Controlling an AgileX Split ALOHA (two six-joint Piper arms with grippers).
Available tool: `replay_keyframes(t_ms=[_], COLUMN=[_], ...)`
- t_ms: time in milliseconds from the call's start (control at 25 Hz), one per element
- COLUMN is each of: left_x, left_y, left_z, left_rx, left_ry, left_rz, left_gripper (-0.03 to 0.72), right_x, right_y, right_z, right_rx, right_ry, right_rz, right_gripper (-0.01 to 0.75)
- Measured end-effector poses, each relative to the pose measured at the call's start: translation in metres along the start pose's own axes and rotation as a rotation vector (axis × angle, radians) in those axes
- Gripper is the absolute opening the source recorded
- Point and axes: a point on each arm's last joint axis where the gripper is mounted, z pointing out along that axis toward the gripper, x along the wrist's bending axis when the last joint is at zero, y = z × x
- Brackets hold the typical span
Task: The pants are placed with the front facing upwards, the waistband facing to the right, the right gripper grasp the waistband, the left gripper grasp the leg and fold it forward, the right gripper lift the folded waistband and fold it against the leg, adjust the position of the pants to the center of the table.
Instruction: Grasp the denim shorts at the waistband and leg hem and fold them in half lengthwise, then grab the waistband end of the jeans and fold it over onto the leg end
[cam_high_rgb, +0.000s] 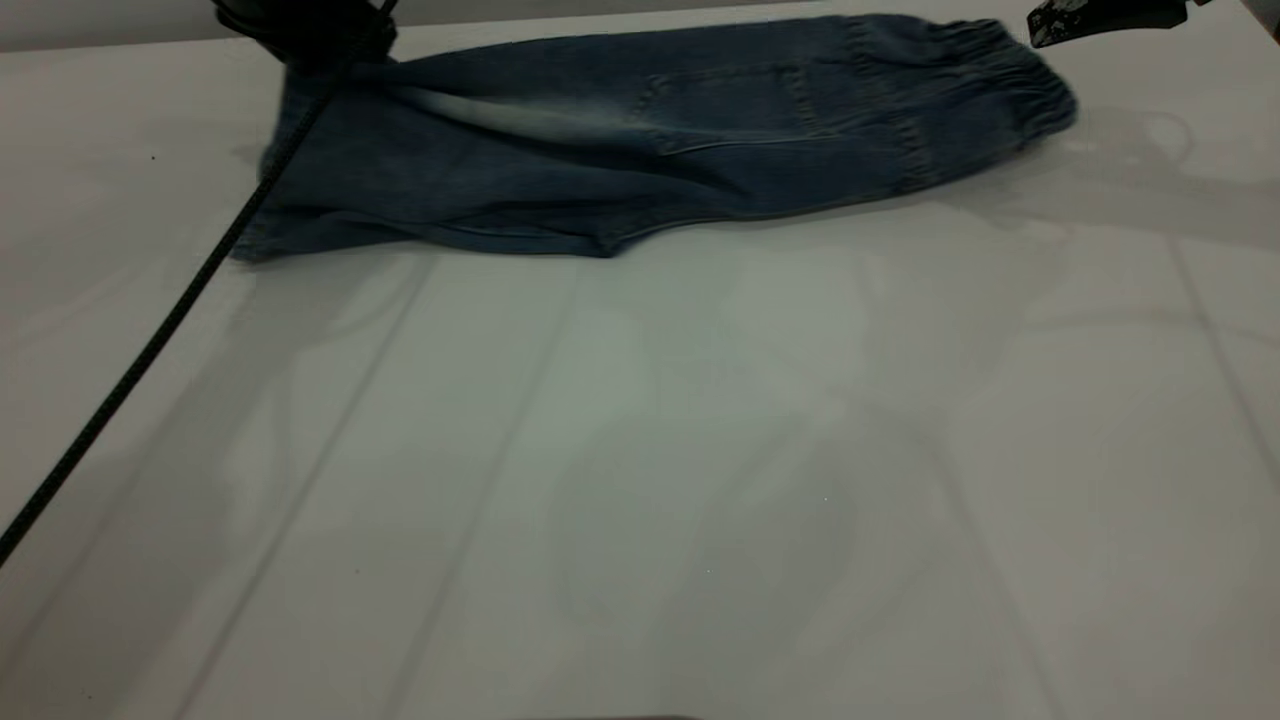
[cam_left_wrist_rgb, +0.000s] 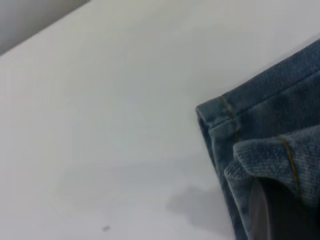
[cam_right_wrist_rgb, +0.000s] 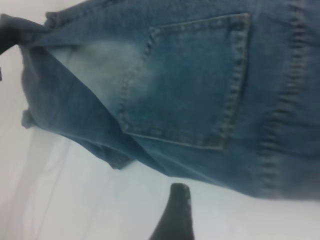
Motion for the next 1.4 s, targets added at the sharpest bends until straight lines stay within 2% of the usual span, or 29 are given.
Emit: replay_keyframes(t_ms=[160,280,600,720,920,1120,1240,1400], left_x=[0.002,0.003,0.004,0.004,0.005,-0.001,-0.013,-0.033], left_y=[-0.001,-0.002,-0.002,-0.003,-0.006,0.001,0.005,0.008], left_z=[0.000,0.000,0.000,0.000,-0.010,-0.031,-0.036,-0.043], left_rx=[0.011,0.016,0.018,0.033,0.124,0.175,0.192,0.229], left_ry=[0.028,0.031,0.042,0.047,0.078,0.099,0.060,-0.042], left_rz=[-0.039,-0.053,-0.036,-0.059,-0.121,-0.101,-0.092,-0.066], left_gripper=[0.069,0.117,0.420,0.486,0.507,0.509,0.509,0.510], right_x=[0.000,0.000,0.001,0.001,-0.001,-0.009,-0.022,-0.040], right_y=[0.000,0.000,0.000,-0.001,-0.009,-0.020,-0.028,-0.036], right_z=[0.000,0.000,0.000,0.000,0.000,0.004,0.018,0.035], right_rx=[0.000,0.001,0.003,0.016,0.096,0.165,0.178,0.147], right_ry=[0.002,0.003,0.005,0.013,-0.020,-0.058,-0.078,-0.089], right_rz=[0.003,0.003,0.025,0.078,0.162,0.233,0.253,0.272], right_gripper=[0.599,0.596,0.594,0.594,0.594,0.594,0.594,0.594])
